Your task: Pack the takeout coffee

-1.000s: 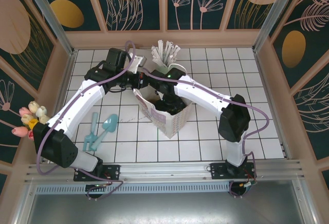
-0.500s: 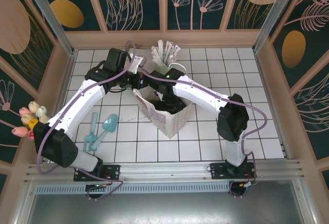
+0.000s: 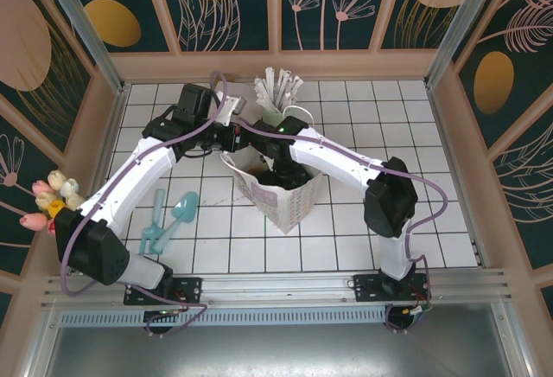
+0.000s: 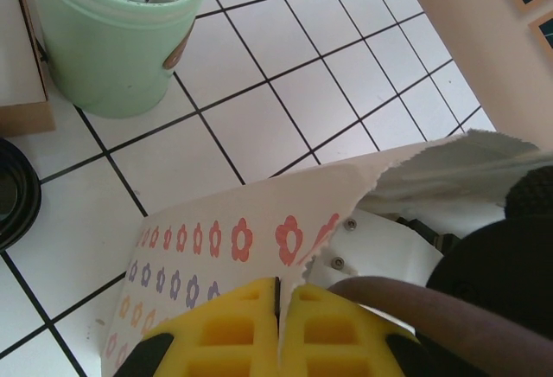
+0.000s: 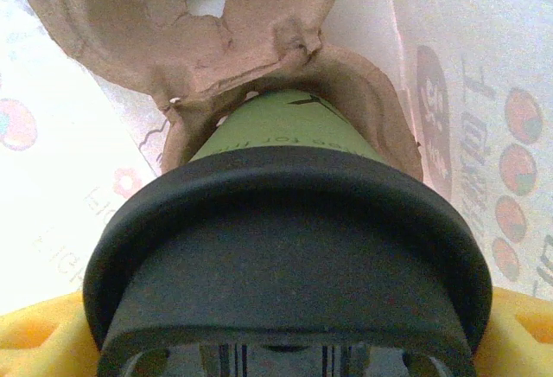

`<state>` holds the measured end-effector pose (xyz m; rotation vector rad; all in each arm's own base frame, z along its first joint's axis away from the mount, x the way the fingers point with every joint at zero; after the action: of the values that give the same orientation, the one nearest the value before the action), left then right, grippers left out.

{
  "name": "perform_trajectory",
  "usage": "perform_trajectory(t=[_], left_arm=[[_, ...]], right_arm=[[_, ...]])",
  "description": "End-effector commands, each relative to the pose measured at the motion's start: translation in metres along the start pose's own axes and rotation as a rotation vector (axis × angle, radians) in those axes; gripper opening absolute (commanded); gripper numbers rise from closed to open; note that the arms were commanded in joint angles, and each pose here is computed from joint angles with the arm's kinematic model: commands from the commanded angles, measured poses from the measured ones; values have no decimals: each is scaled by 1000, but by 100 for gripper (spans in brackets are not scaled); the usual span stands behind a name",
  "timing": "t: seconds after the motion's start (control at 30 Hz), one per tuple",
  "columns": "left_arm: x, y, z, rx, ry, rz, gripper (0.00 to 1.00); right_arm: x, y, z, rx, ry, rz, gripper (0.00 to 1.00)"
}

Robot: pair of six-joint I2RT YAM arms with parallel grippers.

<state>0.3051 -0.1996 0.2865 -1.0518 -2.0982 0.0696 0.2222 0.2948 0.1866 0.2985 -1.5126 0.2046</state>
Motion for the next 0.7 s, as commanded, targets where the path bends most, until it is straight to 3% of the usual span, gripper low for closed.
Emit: perform_trajectory(t=[0.0,0.67], left_arm=[[7,-5,-4,-6,-38,5,0],[8,-3,-10,-19,-54,-17,0]], right_arm=[[-10,-2,-3,9,10,11,43],[-18,-2,-7,9,-6,15,43]])
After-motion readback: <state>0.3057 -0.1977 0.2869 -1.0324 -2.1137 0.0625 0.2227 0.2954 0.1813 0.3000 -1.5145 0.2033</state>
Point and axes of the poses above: each hand's point on the last joint's axis, 136 mm out from that joint toward the fingers, its own x axis back along the fingers, its own y axis along the line the jaws close on, z = x × y, the point moved 6 cm from there along x, back along the fingers, and after that the axes turned 11 degrees about -x, right-handed, at the moved point
